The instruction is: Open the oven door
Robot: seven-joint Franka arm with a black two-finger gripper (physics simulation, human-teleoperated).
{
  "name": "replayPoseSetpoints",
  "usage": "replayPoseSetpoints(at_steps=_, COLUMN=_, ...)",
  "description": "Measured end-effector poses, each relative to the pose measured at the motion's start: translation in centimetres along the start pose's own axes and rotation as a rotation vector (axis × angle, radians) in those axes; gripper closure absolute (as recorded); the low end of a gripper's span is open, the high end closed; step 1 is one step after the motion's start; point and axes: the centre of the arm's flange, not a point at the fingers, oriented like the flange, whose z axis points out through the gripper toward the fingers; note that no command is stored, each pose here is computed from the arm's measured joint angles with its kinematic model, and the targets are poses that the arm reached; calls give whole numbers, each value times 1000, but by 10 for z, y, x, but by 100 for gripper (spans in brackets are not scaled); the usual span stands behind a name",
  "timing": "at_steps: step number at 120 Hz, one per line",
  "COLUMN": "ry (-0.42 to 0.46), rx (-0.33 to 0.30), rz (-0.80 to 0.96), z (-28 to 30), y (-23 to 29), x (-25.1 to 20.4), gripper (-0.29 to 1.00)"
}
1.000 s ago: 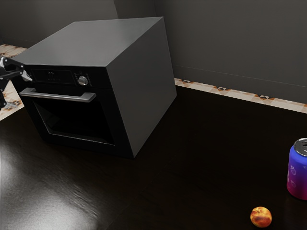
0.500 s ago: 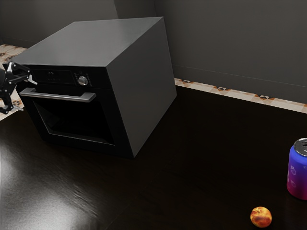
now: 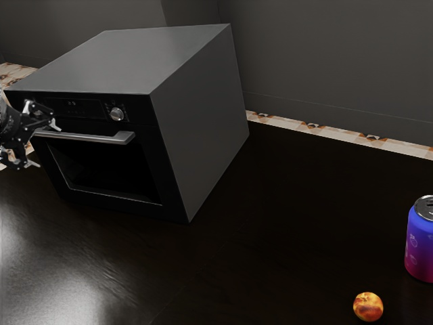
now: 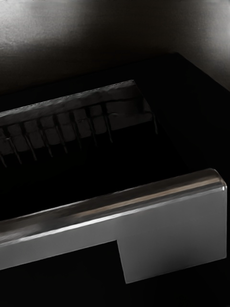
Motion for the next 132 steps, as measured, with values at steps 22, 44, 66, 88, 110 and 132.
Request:
replayPoseSetpoints(at_steps=22, ry=11, rx=7, rz=-8, z=3, y=-12, x=-6, gripper=0)
replayPoseSetpoints(at_steps=44, ry=47, rx=30, rz=-20, z=-8, y=-59, x=-40, gripper=0)
replayPoseSetpoints(at_steps=66, ry=134, rx=20, rz=-12, z=-39, y=-125, x=-99, gripper=0)
replayPoseSetpoints(at_steps=88, ry=278, rx=-13, rz=52, z=-75, y=-157, x=-158, gripper=0)
replayPoseSetpoints(at_steps=110, ry=131, rx=-120, rz=587, z=-246, y=60, x=-241, gripper=0)
replayPoseSetpoints(at_steps=132, ry=-204, rx=15, rz=935, z=-217, y=141, x=-350, gripper=0)
